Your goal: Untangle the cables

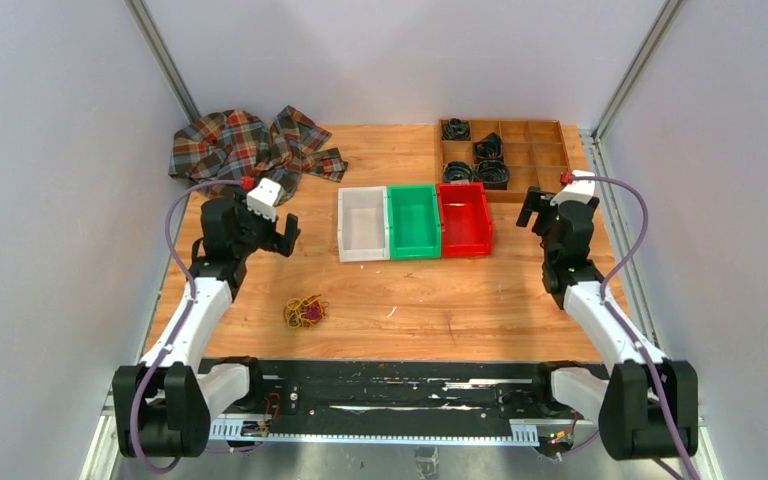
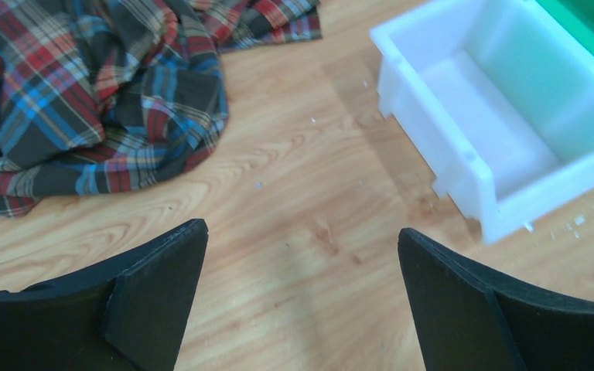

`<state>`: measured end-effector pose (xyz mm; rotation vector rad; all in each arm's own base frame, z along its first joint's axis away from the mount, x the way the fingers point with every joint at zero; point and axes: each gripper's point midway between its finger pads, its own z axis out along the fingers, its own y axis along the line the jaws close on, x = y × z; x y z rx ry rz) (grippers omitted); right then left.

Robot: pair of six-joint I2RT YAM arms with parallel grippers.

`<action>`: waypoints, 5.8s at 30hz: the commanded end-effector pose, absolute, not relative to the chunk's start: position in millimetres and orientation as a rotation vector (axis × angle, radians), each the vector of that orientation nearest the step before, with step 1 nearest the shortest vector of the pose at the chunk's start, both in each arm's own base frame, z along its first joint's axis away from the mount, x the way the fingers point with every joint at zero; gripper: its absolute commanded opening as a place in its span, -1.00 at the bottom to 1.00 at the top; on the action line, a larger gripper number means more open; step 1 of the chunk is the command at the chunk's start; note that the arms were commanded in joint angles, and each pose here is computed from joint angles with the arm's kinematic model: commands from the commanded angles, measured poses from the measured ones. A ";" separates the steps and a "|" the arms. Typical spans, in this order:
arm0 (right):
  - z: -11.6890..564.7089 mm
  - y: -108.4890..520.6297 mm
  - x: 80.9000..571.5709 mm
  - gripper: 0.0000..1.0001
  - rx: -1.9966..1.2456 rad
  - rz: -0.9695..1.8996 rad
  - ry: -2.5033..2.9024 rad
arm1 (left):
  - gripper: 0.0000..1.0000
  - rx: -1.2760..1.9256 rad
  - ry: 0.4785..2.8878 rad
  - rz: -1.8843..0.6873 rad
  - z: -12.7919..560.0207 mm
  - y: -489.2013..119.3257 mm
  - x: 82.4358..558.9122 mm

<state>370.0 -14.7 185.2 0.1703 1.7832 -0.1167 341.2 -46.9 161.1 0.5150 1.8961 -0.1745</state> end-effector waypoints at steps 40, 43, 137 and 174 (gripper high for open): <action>137.1 263.2 257.8 0.49 -0.646 0.474 2.080 | 0.65 1.440 2.172 -0.483 86.2 -72.2 193.0; 120.6 276.9 255.6 0.45 -0.700 0.465 2.112 | 0.67 1.464 2.155 -0.504 81.4 -74.0 188.6; 178.0 437.6 264.0 0.43 -0.574 0.690 1.595 | -0.99 1.129 1.855 -0.883 266.8 -182.4 192.8; 73.7 343.6 245.3 0.40 -0.499 0.486 1.804 | -0.99 0.964 1.613 -0.593 407.5 -163.2 211.0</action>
